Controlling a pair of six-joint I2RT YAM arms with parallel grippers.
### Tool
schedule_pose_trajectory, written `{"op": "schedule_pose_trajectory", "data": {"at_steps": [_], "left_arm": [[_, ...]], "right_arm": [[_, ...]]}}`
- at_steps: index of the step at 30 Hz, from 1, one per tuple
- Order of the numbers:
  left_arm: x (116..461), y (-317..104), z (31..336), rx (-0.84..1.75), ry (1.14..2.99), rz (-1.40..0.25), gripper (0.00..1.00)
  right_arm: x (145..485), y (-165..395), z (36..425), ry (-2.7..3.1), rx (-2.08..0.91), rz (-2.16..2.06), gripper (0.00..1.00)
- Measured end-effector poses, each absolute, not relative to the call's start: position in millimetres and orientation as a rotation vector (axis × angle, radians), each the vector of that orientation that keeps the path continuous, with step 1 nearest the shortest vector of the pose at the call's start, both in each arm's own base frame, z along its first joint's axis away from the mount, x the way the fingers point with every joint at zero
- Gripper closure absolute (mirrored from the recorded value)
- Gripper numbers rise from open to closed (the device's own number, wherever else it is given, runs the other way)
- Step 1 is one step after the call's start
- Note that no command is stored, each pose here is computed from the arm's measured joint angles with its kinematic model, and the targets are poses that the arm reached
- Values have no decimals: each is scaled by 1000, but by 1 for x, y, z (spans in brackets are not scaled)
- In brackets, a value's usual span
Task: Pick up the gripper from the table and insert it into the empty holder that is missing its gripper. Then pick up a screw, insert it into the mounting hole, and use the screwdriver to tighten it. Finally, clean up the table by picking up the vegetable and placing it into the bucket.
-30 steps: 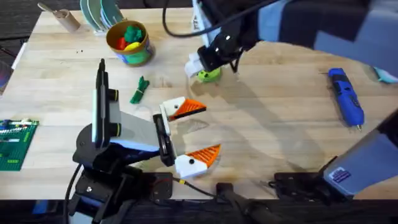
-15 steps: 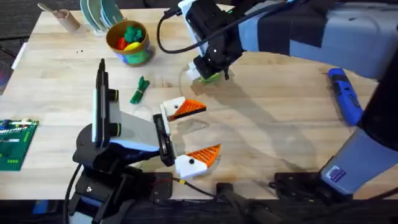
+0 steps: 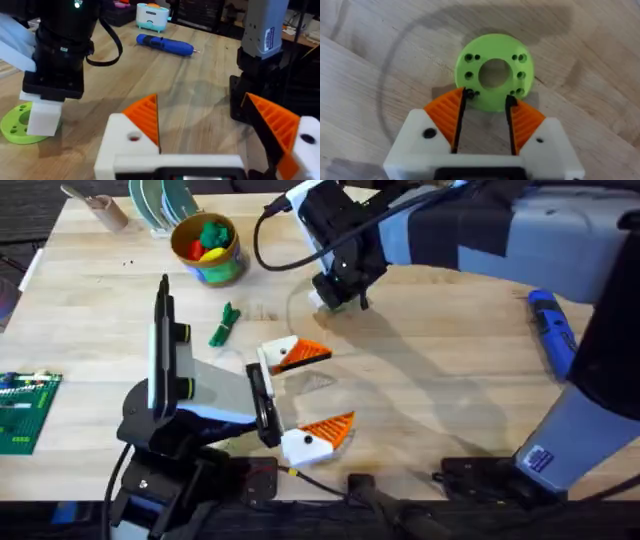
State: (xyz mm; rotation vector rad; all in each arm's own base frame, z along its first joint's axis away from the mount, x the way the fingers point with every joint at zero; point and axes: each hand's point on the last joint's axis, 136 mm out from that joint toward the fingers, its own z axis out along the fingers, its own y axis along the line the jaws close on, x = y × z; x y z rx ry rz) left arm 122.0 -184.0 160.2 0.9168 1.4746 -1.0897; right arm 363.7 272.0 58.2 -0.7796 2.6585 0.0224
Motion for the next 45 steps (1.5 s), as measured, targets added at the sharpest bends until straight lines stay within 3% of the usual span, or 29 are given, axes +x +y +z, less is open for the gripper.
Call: {"op": "schedule_pose_trajectory", "data": {"at_steps": [18, 20, 29, 30, 31, 38, 39, 40, 41, 45], "left_arm": [[122, -184, 160, 917, 1474, -1090, 8], [122, -184, 160, 917, 1475, -1090, 8], [122, -184, 160, 917, 1475, -1090, 8], [122, -184, 160, 917, 1475, -1090, 8], [122, -184, 160, 917, 1475, -1090, 8], [122, -184, 160, 917, 1474, -1090, 8], [122, -184, 160, 917, 1475, -1090, 8], [122, -184, 160, 917, 1475, -1090, 8], [122, -184, 160, 917, 1475, -1090, 8], [122, -184, 160, 917, 1475, -1090, 8]], "right_arm": [[360, 284, 61, 2567, -957, -34, 484], [360, 287, 61, 2562, -964, -11, 546], [356, 292, 60, 2570, -982, 35, 625], [356, 292, 59, 2572, -985, 38, 669], [356, 293, 59, 2569, -984, 39, 808], [357, 293, 59, 2566, -985, 40, 899], [357, 293, 59, 2566, -985, 41, 844], [357, 293, 59, 2567, -987, 46, 728], [356, 294, 59, 2565, -992, 49, 383], [358, 296, 60, 2555, -987, 55, 365]]}}
